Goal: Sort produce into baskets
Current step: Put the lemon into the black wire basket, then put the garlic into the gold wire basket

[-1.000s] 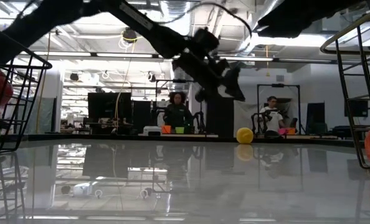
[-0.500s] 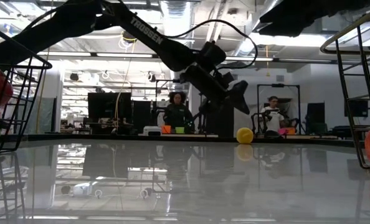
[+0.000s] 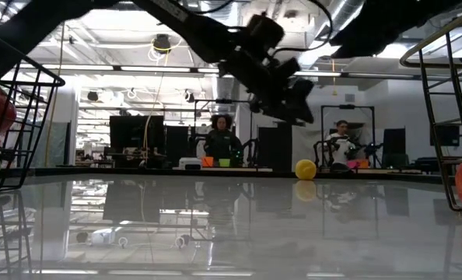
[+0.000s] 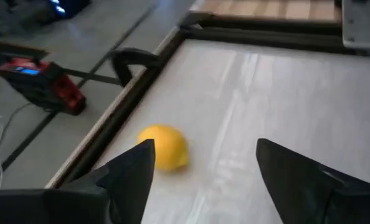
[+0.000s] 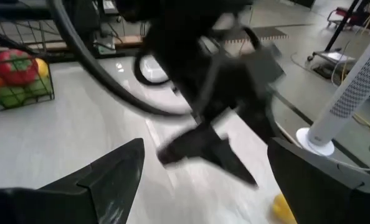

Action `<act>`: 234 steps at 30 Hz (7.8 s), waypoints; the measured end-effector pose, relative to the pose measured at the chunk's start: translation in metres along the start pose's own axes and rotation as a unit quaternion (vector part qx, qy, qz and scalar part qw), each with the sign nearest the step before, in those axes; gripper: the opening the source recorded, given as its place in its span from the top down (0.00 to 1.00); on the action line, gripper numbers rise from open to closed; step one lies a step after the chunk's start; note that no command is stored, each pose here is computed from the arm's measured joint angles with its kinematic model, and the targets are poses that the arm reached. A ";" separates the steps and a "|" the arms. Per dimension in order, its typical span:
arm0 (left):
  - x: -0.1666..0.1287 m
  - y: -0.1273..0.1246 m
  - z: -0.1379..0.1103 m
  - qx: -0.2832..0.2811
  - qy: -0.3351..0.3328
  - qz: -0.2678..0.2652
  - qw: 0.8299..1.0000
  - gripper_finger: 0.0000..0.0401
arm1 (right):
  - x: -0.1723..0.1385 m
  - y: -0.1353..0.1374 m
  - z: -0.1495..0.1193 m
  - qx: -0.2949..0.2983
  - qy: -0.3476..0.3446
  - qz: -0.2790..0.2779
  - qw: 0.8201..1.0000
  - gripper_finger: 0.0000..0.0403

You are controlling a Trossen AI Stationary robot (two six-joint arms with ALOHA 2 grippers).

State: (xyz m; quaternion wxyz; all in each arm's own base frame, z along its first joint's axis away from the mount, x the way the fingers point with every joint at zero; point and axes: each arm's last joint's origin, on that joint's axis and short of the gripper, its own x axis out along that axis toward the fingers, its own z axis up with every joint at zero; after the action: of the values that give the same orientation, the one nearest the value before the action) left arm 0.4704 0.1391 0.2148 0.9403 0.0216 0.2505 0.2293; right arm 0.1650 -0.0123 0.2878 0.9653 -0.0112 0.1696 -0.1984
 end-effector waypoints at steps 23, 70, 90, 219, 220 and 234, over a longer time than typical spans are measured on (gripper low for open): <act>-0.160 -0.057 -0.097 -0.091 -0.103 -0.084 0.987 0.41 | 0.121 -0.056 -0.051 0.141 0.125 -0.234 0.954 0.09; -0.181 -0.093 -0.105 -0.039 -0.115 -0.100 0.988 0.41 | 0.189 -0.054 -0.166 0.151 0.008 -0.371 0.916 0.02; -0.181 -0.093 -0.104 -0.044 -0.120 -0.100 0.987 0.41 | 0.208 -0.053 -0.154 0.120 0.042 -0.398 0.909 0.14; -0.364 -0.003 -0.027 -0.092 -0.259 -0.169 0.947 0.41 | 0.165 0.189 0.045 -0.152 0.295 0.153 0.931 0.08; -0.361 -0.005 -0.027 -0.087 -0.254 -0.166 0.949 0.41 | 0.153 0.180 0.042 -0.145 0.306 0.133 0.931 0.08; -0.335 -0.022 -0.018 -0.042 -0.283 -0.089 0.954 0.41 | 0.019 0.060 -0.007 0.210 0.477 -0.069 0.851 0.08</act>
State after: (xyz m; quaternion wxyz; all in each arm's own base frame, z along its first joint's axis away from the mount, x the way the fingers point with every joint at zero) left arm 0.2134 -0.0298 0.3505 0.9893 0.0238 -0.0345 0.1395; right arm 0.2018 0.0363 0.2702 0.7290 0.2762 0.5621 -0.2762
